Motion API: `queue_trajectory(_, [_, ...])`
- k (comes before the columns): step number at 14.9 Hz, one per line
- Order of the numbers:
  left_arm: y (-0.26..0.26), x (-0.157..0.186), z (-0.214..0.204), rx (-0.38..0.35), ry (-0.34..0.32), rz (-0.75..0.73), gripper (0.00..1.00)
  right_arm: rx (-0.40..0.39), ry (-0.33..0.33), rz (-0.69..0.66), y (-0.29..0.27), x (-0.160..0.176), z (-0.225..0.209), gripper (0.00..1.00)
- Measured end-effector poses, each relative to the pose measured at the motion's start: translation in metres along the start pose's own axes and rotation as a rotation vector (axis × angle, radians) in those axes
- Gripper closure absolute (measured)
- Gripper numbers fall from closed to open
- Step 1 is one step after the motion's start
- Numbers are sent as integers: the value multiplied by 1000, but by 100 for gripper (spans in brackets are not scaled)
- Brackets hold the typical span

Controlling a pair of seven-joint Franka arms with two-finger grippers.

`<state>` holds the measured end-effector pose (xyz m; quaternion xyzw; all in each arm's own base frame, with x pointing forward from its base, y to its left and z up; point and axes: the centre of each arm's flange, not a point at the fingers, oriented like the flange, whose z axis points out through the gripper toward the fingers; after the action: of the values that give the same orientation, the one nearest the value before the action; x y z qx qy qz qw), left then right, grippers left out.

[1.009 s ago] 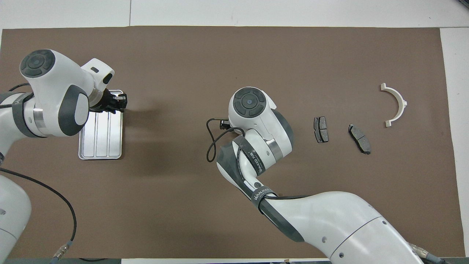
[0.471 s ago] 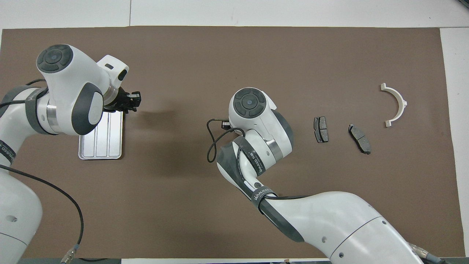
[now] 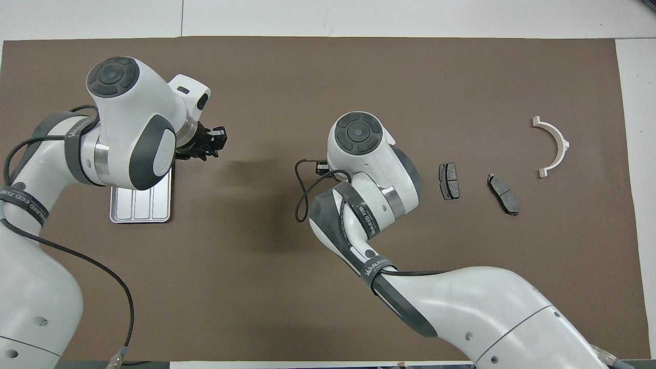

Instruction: Place bearing gear from tray to pile

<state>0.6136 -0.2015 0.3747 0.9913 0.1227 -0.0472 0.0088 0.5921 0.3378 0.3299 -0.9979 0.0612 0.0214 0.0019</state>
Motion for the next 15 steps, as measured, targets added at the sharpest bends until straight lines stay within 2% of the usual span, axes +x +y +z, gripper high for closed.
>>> queue_trajectory(4, [69, -48, -4, 10, -4, -85, 76, 14, 21, -58, 96, 48, -94, 66])
queue_trajectory(6, [97, -72, -2, 1, -12, -134, 76, 17, 33, -118, 157, 70, -118, 66])
queue_trajectory(10, [166, -131, -3, -22, -2, -227, 76, 16, 48, -271, 291, 111, -117, 66])
queue_trajectory(12, [206, -157, 10, -44, 15, -258, 76, 13, 60, -327, 340, 122, -107, 66])
queue_trajectory(15, [231, -159, 35, -76, 32, -299, 76, 9, 79, -378, 371, 127, -77, 66])
